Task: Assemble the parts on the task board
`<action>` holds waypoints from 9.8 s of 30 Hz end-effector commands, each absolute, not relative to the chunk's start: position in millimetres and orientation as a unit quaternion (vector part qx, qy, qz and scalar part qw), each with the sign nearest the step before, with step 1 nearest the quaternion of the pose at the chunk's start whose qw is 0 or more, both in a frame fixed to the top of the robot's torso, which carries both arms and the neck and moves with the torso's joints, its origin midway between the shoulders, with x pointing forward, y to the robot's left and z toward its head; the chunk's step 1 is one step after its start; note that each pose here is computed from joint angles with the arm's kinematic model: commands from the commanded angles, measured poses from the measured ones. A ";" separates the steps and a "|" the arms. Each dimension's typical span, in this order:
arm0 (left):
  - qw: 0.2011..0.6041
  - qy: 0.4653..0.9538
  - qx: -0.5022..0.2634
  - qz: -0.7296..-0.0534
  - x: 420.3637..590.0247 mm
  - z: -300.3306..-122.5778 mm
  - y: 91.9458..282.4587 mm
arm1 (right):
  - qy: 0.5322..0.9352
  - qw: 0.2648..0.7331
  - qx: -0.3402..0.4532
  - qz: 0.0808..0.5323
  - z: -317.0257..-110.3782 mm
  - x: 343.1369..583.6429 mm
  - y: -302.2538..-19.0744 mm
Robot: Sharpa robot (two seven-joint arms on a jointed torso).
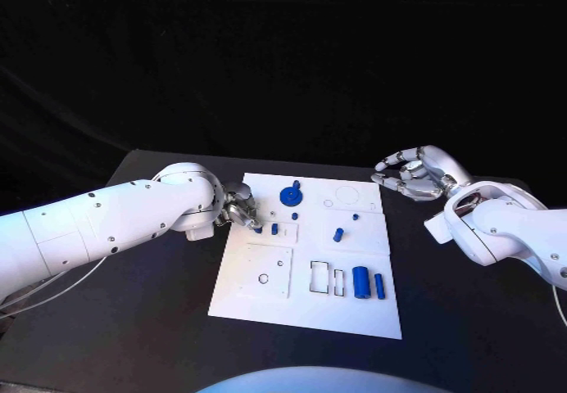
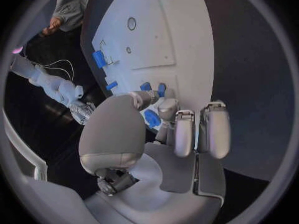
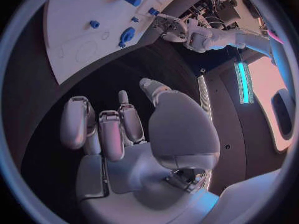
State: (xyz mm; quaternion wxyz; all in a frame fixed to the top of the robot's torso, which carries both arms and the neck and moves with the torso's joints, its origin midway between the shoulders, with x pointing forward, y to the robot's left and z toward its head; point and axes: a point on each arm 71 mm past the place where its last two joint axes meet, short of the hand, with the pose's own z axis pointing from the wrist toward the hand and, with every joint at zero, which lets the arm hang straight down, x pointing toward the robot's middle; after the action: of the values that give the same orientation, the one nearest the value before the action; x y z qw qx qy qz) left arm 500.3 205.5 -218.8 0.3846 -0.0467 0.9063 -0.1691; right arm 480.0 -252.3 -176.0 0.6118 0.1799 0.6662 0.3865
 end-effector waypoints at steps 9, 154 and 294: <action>0.373 0.912 -0.037 -0.166 498.0 -222.4 201.9 | 0.667 0.611 0.176 0.390 -176.7 479.3 -251.2; 0.532 0.788 0.195 -0.241 513.7 -221.8 112.7 | 0.671 0.611 0.158 0.389 -181.3 480.8 -250.9; 0.580 0.757 0.092 -0.287 505.0 -206.3 145.8 | 0.672 0.610 0.161 0.388 -186.3 480.2 -252.7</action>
State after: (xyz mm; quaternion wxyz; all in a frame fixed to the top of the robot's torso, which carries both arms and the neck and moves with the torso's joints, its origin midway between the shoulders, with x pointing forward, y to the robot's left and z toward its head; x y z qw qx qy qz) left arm 505.6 146.6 -208.3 0.5782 0.1036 0.7588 -0.2815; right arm 480.6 -253.4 -186.5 0.6086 0.1673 0.6734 0.3849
